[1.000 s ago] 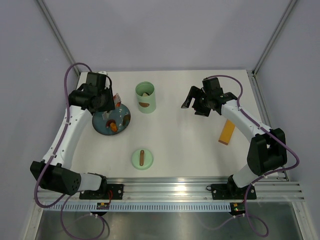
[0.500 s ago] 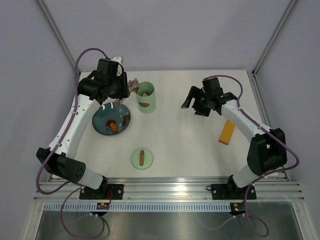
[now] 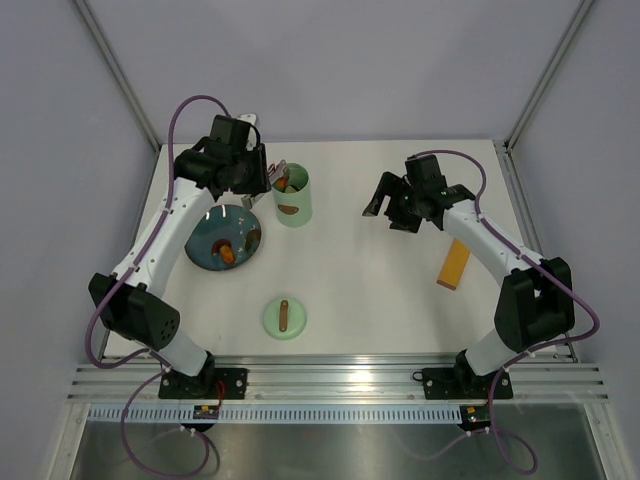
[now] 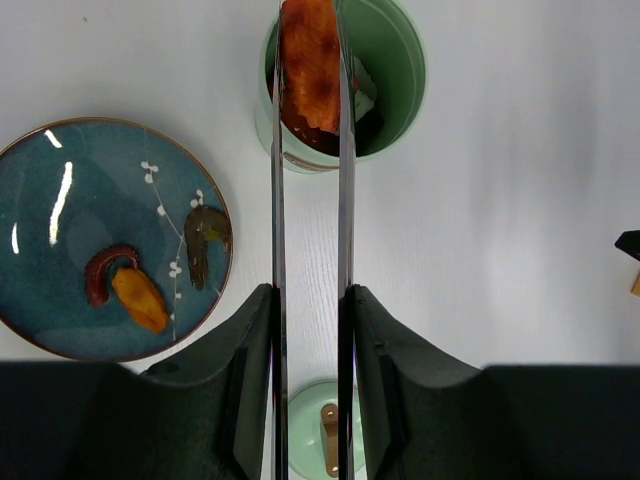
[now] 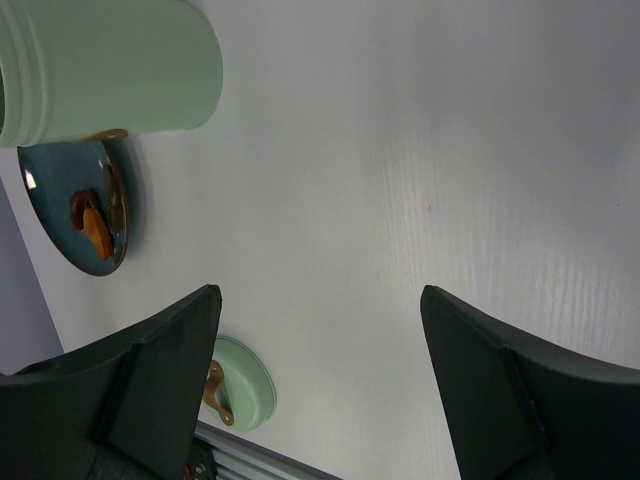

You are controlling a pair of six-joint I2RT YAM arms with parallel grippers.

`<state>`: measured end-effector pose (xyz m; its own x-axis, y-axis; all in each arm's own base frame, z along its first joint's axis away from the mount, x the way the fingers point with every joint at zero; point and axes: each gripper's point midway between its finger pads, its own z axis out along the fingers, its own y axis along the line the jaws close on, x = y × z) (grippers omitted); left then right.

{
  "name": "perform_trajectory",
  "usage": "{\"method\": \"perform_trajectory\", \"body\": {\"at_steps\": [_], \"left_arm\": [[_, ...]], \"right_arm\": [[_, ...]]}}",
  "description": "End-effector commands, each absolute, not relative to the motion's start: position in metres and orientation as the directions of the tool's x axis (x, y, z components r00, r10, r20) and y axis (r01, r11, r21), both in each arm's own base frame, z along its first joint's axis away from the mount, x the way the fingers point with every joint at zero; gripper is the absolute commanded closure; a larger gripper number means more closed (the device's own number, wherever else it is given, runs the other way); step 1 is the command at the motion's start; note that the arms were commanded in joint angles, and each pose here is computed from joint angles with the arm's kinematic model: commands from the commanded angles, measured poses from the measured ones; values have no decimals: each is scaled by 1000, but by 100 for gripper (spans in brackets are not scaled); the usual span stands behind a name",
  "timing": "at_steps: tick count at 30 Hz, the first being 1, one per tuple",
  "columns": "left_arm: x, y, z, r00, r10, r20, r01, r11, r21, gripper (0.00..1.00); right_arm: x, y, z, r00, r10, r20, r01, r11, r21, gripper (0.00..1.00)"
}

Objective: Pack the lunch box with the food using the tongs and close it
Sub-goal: Place the fake food in the packing box.

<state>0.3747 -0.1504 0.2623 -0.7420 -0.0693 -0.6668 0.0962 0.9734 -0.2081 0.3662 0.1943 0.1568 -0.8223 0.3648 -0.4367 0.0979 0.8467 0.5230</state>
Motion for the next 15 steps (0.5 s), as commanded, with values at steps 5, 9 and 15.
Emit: {"method": "perform_trajectory", "body": {"at_steps": [5, 9, 15], "left_arm": [[388, -162, 295, -666, -98, -740, 140, 957, -253, 56], [388, -163, 295, -667, -100, -738, 140, 956, -256, 53], [387, -163, 300, -658, -101, -746, 146, 955, -258, 63]], "right_arm": [[363, 192, 175, -799, 366, -477, 78, 850, 522, 11], [362, 193, 175, -800, 364, -477, 76, 850, 520, 11], [363, 192, 175, -798, 365, -479, 78, 851, 520, 11]]}}
